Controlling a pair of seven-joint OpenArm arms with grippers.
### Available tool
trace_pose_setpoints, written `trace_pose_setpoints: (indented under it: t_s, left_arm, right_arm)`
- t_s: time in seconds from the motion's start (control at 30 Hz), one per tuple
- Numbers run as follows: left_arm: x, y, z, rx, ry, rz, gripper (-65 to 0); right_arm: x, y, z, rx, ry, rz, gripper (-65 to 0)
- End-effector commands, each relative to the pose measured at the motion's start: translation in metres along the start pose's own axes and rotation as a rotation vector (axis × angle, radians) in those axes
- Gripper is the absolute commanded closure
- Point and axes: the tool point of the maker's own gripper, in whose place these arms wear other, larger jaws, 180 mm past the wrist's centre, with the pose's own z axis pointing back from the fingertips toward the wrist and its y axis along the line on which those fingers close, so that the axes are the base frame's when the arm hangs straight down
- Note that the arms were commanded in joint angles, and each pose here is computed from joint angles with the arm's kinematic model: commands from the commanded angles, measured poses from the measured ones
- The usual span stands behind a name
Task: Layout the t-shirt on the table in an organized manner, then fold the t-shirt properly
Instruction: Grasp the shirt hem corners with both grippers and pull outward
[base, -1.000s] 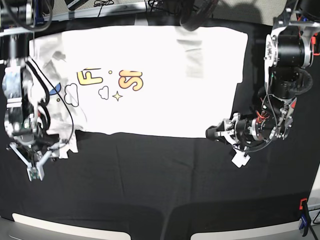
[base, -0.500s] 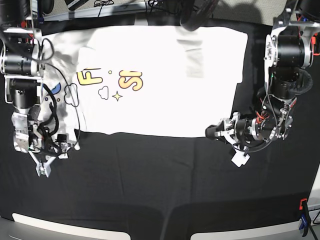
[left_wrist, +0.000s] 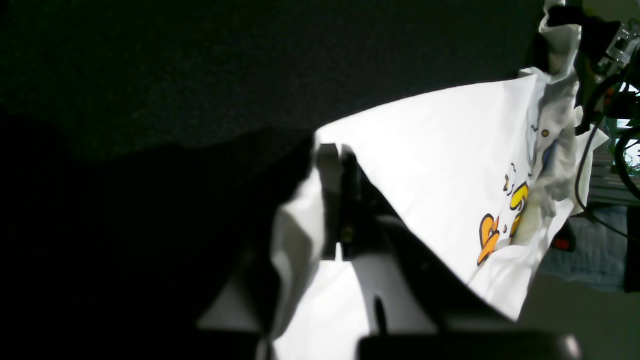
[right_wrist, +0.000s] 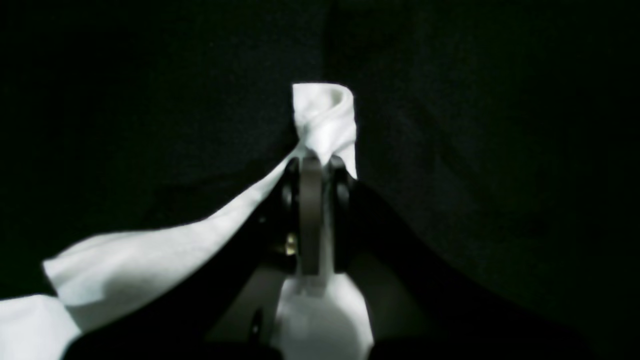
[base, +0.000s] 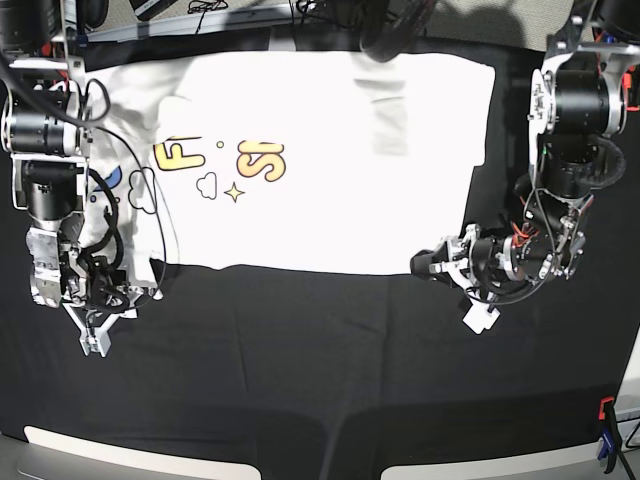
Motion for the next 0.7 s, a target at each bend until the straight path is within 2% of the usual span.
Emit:
trace_pose_setpoints:
  t_s: [0.0, 0.27, 0.43, 0.67]
  left_arm:
    - [0.022, -0.005, 0.006, -0.005, -0.037, -0.033, 0.0]
    - [0.059, -0.016, 0.014, -0.008, -0.081, -0.085, 0.0]
    - [0.084, -0.021, 0.022, -0.002, -0.128, -0.115, 0.0]
    - [0.101, -0.016, 0.036, 0.037, -0.15, -0.151, 0.0]
  right_arm:
    - [0.015, -0.014, 0.008, -0.035, -0.018, 0.009, 0.0]
    - [0.062, -0.024, 0.035, -0.072, -0.132, 0.062, 0.0]
    - [0.091, -0.029, 0.048, -0.083, -0.188, 0.061, 0.0]
    - [0.122, -0.033, 0.064, -0.092, -0.219, 0.053, 0.0]
